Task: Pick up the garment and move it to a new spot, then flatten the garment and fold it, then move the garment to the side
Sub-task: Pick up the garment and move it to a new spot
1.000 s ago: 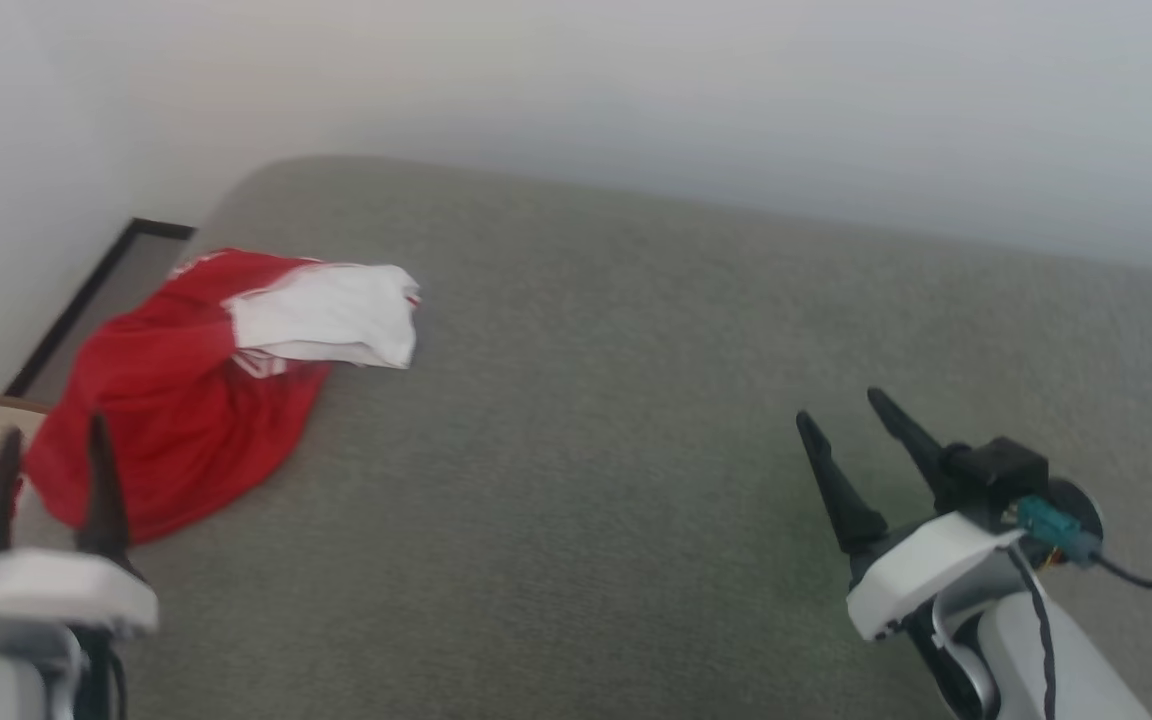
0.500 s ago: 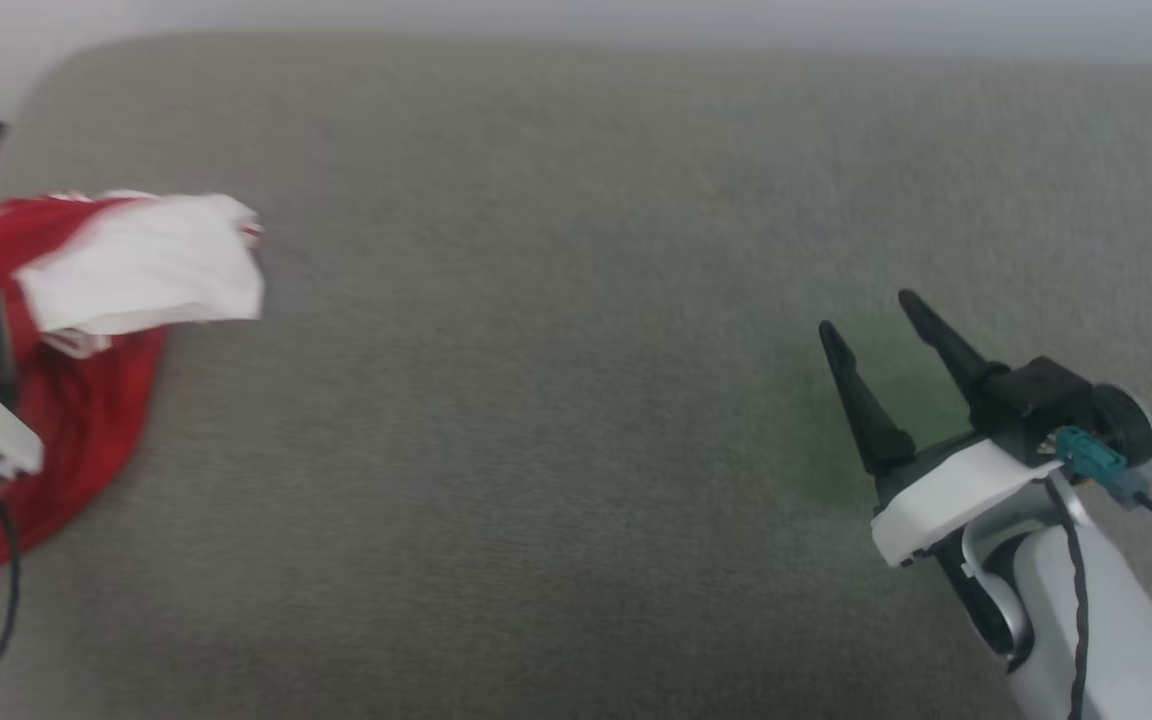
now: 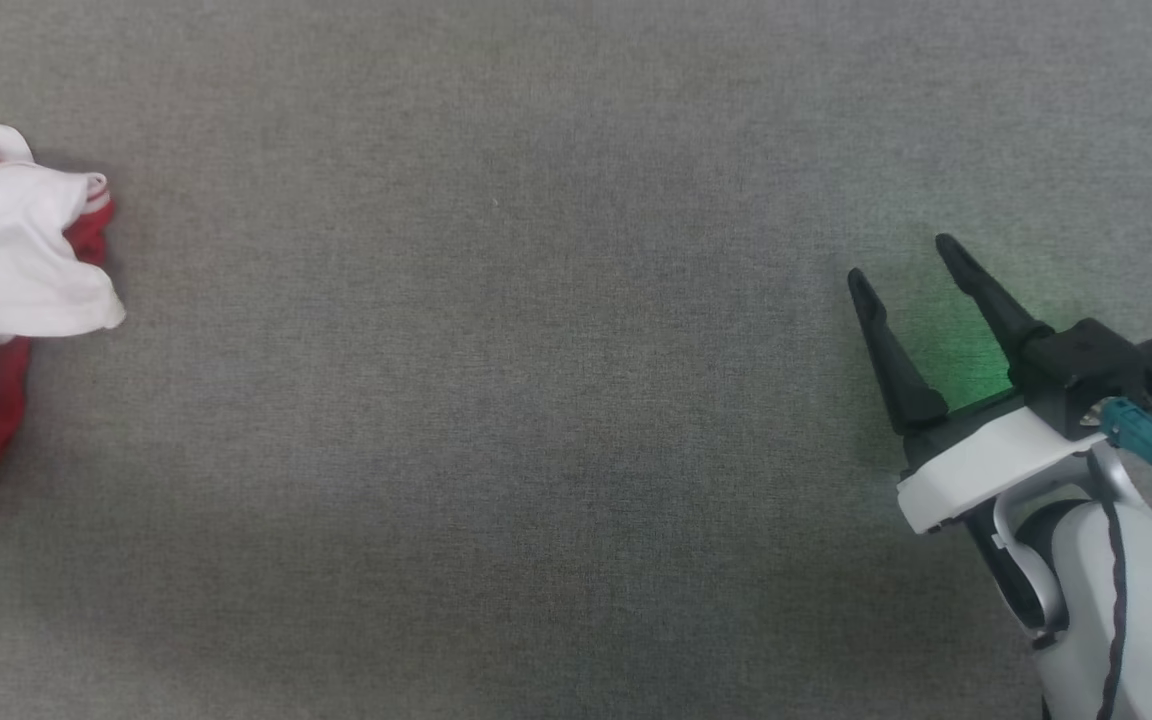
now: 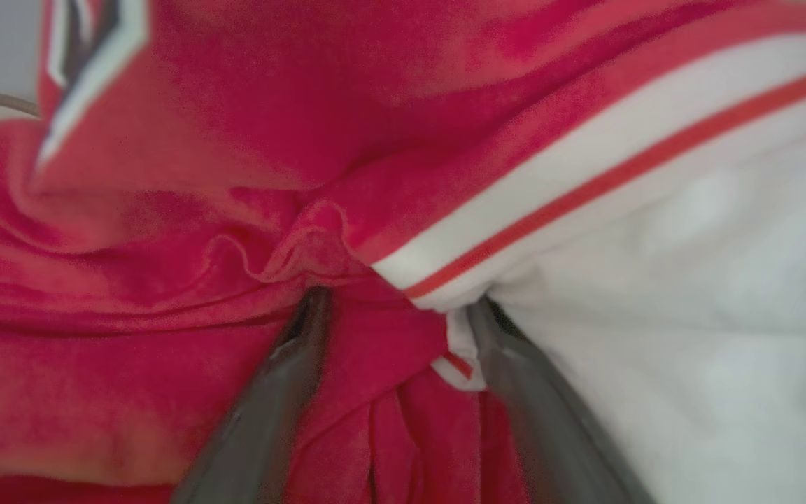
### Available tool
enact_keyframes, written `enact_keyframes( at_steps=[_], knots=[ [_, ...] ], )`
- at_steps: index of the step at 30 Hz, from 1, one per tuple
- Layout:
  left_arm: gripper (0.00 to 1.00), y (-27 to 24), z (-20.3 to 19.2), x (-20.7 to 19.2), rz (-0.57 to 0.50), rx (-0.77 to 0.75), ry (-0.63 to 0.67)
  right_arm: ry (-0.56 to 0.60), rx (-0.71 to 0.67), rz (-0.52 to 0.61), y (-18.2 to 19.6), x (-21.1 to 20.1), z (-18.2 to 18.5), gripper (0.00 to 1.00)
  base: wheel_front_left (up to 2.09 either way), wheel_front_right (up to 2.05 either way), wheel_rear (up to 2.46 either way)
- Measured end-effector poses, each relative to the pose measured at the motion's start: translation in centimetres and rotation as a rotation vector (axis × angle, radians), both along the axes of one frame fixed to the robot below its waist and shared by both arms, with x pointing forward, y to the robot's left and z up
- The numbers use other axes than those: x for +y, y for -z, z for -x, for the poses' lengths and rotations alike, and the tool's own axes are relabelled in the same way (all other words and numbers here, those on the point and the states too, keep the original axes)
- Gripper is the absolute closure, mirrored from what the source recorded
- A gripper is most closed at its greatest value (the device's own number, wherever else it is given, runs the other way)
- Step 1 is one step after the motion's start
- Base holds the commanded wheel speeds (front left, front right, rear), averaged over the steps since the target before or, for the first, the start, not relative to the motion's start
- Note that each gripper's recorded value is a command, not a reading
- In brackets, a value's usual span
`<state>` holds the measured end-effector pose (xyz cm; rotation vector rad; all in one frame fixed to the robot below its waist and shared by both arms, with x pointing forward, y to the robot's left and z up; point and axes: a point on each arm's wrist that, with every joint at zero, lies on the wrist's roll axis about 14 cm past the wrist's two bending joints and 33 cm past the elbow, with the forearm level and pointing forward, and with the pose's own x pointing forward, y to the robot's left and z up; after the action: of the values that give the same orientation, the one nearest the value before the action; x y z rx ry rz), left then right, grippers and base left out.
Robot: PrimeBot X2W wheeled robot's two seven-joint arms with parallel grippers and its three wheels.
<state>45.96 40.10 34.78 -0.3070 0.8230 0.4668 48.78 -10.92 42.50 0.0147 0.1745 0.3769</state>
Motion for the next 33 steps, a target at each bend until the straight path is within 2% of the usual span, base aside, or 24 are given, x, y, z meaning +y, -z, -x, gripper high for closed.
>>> enact_keyframes(
  at_steps=[5,6,7,8,14,22,25,33],
  knots=[
    [0.0,0.7,0.0,-0.2,0.056,0.051,-0.025,0.001,0.009,0.006,0.3,-0.1,-0.3,0.0,0.0,0.0,0.0],
    [0.2,0.7,0.0,-0.2,0.057,0.048,-0.028,0.0,0.007,0.009,0.2,0.0,-0.3,0.0,0.0,0.0,0.0],
    [0.95,0.6,-0.1,0.0,0.05,0.037,-0.032,-0.001,0.002,0.009,0.0,0.0,-0.4,0.0,0.0,0.0,0.0],
    [1.0,0.4,-0.1,0.1,0.042,0.025,-0.035,0.0,0.0,0.01,-0.1,0.0,-0.4,0.0,0.0,0.0,0.0],
    [1.0,-3.1,-1.8,0.9,-0.062,-0.116,0.008,0.014,-0.037,0.004,-1.5,-0.3,-0.6,0.0,0.0,0.0,0.0],
    [1.0,-13.9,-4.3,2.8,-0.27,-0.401,0.106,0.019,-0.089,-0.033,-3.9,0.4,0.1,0.0,0.0,0.0,0.0],
    [1.0,-18.5,-4.3,3.4,-0.341,-0.494,0.137,0.015,-0.114,-0.046,-5.0,0.7,0.3,0.0,0.0,0.0,0.0],
    [1.0,-26.6,-3.1,3.4,-0.44,-0.611,0.213,-0.001,-0.166,-0.077,-7.4,1.6,1.2,0.0,0.0,0.0,0.0]
  ],
)
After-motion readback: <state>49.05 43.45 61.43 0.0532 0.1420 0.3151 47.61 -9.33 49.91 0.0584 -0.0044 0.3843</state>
